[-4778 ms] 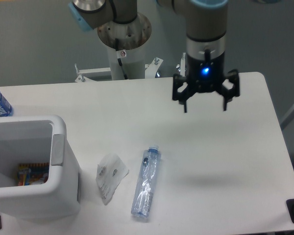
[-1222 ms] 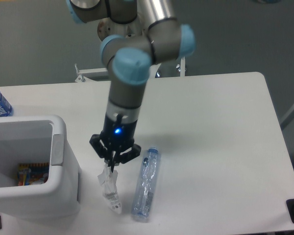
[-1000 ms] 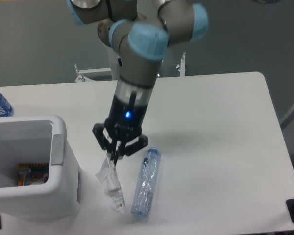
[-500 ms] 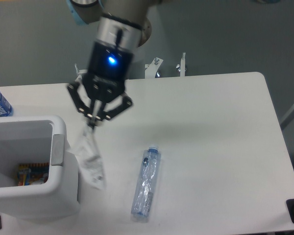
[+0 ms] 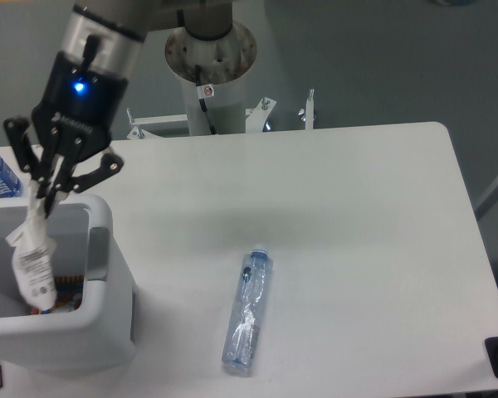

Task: Place the trash in the trash can
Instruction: 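Open the gripper to drop the wrapper into the bin, then move the gripper over the clear water bottle and lower it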

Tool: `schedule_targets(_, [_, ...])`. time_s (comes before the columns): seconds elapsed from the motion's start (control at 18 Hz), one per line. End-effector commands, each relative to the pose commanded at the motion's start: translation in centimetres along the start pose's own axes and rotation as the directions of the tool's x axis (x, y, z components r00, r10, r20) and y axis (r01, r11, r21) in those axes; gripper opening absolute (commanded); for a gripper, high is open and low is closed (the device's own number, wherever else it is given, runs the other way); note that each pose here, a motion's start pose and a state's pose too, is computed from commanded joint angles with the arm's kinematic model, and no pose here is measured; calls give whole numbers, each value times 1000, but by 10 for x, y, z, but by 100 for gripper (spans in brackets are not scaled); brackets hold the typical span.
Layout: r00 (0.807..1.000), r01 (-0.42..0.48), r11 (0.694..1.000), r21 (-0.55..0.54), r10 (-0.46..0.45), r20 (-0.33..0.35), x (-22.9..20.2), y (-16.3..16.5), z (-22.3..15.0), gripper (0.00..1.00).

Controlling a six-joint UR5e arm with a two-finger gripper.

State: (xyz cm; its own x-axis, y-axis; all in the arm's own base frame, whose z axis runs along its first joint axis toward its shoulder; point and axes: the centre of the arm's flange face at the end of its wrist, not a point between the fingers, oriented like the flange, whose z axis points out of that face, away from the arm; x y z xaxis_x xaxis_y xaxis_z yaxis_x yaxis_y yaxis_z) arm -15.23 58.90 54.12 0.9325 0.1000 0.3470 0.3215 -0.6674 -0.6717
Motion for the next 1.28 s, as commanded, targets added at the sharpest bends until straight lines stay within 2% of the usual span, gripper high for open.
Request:
schedule_targets(0.06, [1000, -3, 1000, -2, 3, -3, 2, 0, 2, 92])
schedule_targets(0.17, [1000, 0, 1000, -6, 0, -3, 2, 0, 4, 100])
schedule_targets(0.33, [1000, 0, 1000, -6, 0, -1, 2, -1, 3, 100])
schedule_targets(0.5, [999, 14, 1000, -12, -14, 32, -9, -2, 3, 100])
schedule_targets(0.72, [983, 104, 995, 1, -103, 154, -78, -4, -19, 100])
schedule_targets(0.89, [950, 167, 986, 1, -161, 267, -142, -1, -23, 100])
schedule_targets(1.0, [933, 158, 987, -14, -145, 329, -180, 2, -31, 100])
schedule_targets(1.11, [934, 137, 989, -64, -108, 340, -209, 11, -25, 100])
schedule_targets(1.28, [952, 96, 966, -239, -19, 305, -237, 38, 2, 100])
